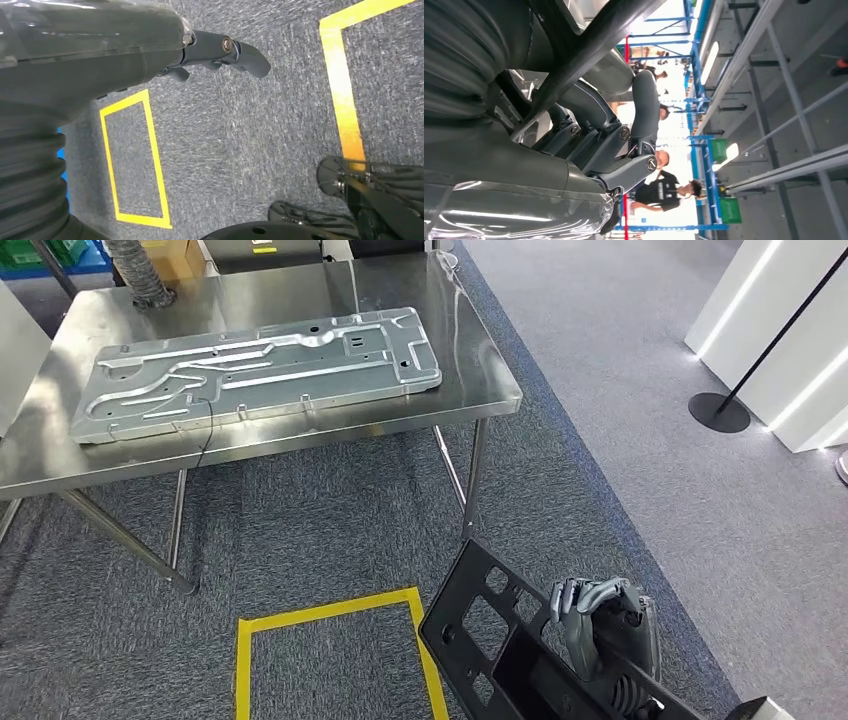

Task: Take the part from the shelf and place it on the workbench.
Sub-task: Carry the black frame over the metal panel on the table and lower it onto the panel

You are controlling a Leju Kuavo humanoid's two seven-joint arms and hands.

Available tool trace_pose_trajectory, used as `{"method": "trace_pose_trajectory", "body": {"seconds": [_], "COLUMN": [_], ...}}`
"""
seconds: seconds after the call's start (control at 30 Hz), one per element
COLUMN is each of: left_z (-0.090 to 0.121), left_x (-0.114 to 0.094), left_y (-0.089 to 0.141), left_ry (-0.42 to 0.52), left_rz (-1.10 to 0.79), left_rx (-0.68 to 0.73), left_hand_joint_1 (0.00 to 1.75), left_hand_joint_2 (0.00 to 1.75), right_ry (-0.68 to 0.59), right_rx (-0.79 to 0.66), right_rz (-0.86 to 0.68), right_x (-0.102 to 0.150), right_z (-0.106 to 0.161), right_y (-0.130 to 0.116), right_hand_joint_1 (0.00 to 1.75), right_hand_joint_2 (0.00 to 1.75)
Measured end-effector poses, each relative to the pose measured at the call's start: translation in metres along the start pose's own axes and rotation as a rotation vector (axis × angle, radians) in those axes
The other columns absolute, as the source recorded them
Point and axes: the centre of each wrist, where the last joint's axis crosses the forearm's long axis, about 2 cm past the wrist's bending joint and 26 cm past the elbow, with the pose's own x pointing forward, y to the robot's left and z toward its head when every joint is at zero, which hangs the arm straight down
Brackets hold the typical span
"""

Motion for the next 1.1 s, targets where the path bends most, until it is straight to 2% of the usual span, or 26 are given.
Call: {"method": "trace_pose_trajectory", "body": {"seconds": [0.2,0.47,1.1], "left_z": [-0.001,0.002,0.000], "left_x": [0.002,-0.009,-0.002], "left_y": [0.001,0.001,0.002], "left_ry": [-0.001,0.022,0.000], "left_rz": [0.012,0.011,0.007], "left_rx": [0.003,0.004,0.000], "left_hand_joint_1": [0.00,0.00,0.00], "left_hand_joint_2": [1.75,1.75,1.75], "right_ry": [0.005,-0.002,0.018], "right_rx": [-0.008,-0.015,-0.034], "right_rz": [-0.025,-0.030,-0.040], "right_x": [-0.002,-0.004,-0.003], "right_z": [-0.002,-0.005,-0.004], "right_y": [0.002,0.003,0.004], "right_hand_joint_1": [1.75,1.75,1.75], "right_hand_joint_2": [1.75,1.75,1.75]}}
